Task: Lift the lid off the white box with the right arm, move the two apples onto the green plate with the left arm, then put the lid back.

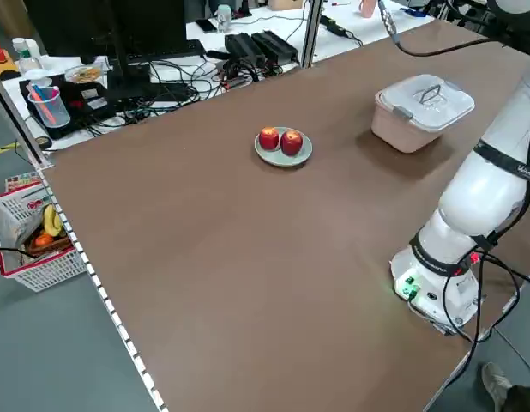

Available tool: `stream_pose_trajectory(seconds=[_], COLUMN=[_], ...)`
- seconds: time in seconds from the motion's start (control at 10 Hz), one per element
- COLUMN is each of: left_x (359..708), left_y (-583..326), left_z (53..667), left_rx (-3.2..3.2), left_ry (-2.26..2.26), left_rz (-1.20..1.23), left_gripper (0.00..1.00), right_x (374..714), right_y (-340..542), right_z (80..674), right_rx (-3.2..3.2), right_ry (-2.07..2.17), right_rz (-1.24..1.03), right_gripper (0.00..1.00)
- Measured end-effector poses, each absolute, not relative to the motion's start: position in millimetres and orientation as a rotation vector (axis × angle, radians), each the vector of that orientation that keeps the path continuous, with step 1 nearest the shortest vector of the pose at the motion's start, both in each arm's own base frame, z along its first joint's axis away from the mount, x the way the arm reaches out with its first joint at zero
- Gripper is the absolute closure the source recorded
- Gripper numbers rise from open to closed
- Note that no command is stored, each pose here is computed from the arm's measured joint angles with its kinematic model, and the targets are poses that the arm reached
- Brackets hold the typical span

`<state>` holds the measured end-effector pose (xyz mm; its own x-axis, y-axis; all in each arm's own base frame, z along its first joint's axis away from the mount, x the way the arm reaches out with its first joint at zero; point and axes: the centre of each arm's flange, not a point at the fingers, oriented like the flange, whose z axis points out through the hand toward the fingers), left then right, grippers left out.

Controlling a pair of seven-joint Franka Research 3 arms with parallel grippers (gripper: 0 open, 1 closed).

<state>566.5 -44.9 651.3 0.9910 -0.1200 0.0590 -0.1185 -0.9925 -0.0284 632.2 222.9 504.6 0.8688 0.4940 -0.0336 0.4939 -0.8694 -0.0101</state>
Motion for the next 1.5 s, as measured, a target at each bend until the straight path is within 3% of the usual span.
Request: stream_pose_trajectory(seconds=[0.4, 0.8, 1.1, 1.5], left_x=[573.6, 575.1, 578.2, 581.9], left_y=[-8.8, -7.3, -10.4, -18.2], left_z=[645.6, 643.1, 636.5, 629.0], left_rx=[-3.120, -3.121, -3.123, -3.125], left_ry=[0.005, 0.002, 0.013, 0.036], left_rz=[-0.100, -0.096, -0.078, -0.059], left_gripper=[0.00, 0.00, 0.00, 0.00], right_x=[638.4, 590.8, 571.6, 572.0], right_y=[67.7, -32.4, -74.5, -74.0], right_z=[557.2, 617.7, 596.0, 571.6], right_rx=[-3.063, -3.110, -3.164, -3.168], right_ry=[-0.449, -0.309, -0.474, -0.478], right_rz=[0.037, 0.009, -0.151, -0.153], right_gripper=[0.00, 0.00, 0.00, 0.00])
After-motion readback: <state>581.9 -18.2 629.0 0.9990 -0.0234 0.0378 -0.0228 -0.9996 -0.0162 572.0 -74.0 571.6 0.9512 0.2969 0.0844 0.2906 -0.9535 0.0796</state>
